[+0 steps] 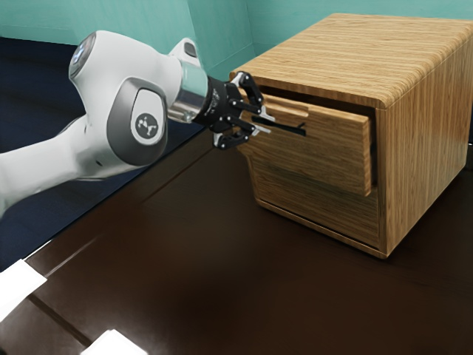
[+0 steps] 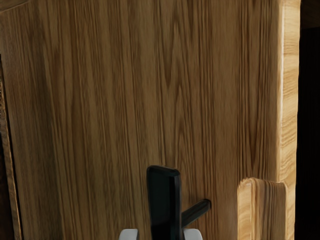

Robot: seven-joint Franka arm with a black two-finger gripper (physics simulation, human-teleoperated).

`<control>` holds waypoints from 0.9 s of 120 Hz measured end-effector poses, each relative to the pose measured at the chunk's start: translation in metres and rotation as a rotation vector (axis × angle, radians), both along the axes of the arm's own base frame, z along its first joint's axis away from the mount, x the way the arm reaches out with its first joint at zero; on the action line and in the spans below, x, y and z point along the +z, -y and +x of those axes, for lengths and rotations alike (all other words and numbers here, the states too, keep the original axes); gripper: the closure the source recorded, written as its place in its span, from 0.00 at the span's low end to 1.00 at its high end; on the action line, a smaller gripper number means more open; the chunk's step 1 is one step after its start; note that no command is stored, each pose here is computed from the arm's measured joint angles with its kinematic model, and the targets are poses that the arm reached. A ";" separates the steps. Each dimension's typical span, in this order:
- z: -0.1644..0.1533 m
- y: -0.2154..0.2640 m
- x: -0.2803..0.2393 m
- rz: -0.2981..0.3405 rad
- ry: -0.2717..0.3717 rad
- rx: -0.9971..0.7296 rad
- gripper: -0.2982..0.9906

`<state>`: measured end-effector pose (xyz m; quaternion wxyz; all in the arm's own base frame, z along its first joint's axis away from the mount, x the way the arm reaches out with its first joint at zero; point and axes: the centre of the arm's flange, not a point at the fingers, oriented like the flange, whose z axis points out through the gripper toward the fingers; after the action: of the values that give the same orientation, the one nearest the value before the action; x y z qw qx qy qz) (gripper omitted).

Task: Pull the drawer handle with one arm to open the drawer

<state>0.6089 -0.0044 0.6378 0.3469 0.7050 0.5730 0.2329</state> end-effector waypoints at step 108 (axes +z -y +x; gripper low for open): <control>-0.069 0.030 -0.008 0.029 -0.043 -0.050 0.71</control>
<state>0.5399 -0.0340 0.6295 0.3302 0.7288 0.5591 0.2173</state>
